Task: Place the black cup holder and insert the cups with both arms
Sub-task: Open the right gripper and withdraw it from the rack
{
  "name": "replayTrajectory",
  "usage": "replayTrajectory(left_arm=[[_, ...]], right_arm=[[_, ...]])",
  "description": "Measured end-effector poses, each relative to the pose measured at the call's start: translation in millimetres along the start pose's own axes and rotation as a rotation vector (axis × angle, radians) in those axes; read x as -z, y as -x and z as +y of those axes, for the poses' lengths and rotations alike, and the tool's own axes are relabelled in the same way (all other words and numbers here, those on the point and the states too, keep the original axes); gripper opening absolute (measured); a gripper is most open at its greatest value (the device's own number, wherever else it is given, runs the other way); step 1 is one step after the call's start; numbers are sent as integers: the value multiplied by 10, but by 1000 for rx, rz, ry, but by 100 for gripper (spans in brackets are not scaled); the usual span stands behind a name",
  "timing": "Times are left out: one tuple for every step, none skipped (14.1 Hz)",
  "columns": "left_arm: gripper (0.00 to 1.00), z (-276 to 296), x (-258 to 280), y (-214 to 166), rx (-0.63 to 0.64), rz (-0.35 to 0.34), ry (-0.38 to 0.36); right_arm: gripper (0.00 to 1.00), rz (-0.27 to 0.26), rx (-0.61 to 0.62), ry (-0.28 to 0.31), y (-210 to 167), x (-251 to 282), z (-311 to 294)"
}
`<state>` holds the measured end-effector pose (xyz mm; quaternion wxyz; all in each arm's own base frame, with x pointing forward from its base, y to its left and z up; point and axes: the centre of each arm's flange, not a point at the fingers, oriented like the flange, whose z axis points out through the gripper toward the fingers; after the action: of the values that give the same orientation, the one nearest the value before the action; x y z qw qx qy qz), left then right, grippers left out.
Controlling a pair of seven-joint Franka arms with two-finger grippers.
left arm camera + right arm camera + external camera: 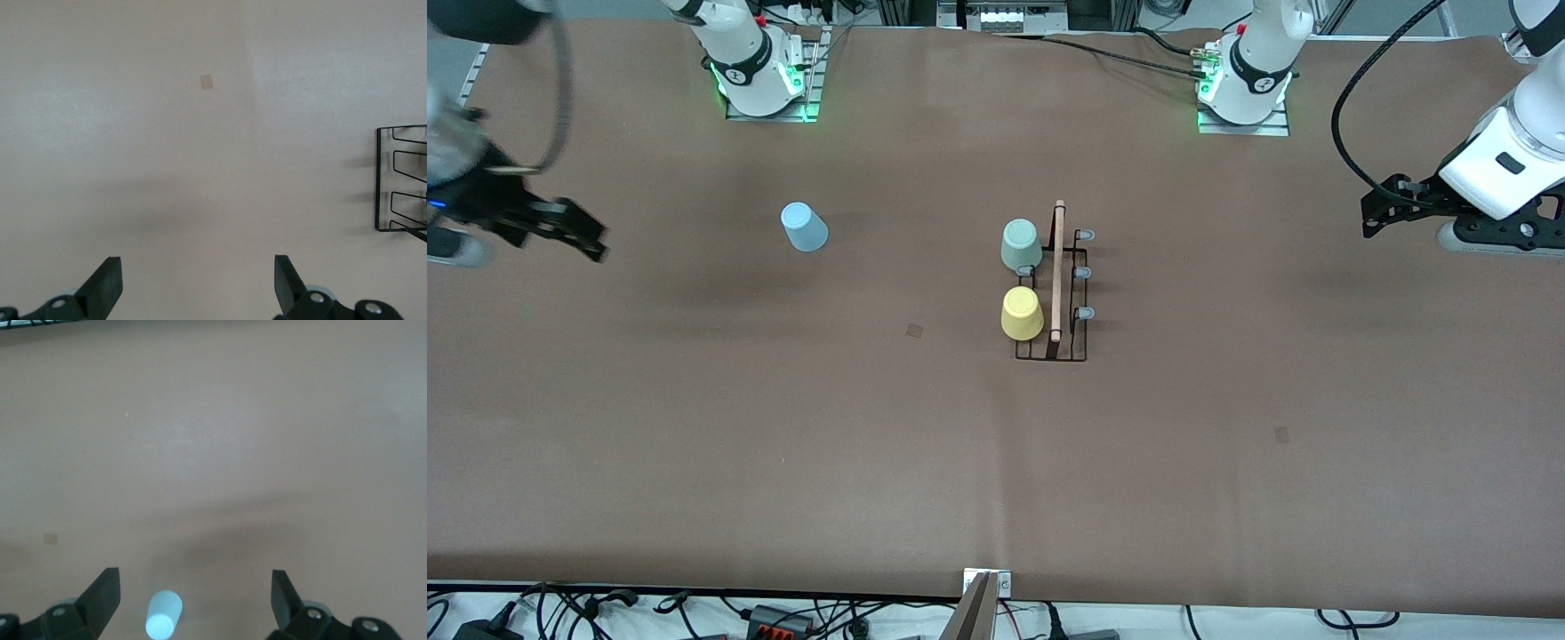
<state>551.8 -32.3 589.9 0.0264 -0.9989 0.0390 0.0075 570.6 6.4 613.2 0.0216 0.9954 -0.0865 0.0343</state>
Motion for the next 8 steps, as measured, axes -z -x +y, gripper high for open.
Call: replayTrajectory(left_arm=[[100,0,0,0,0,0,0],[100,0,0,0,0,0,0],[100,0,0,0,0,0,0],[100,0,0,0,0,0,0],[100,0,0,0,0,0,0],[100,0,0,0,0,0,0],[100,0,0,0,0,0,0],[100,0,0,0,0,0,0]], right_arm=[[100,-5,17,-5,-9,57,139],[100,-5,33,-5,-17,94,221],[100,-6,44,-4,-22,111,273],[100,-7,51,-3,-26,115,315],[100,-15,72,-2,-22,111,348],[100,-31,98,-1,-4,102,359],[100,-48,115,0,17,99,358],[100,-58,121,1,31,106,360]])
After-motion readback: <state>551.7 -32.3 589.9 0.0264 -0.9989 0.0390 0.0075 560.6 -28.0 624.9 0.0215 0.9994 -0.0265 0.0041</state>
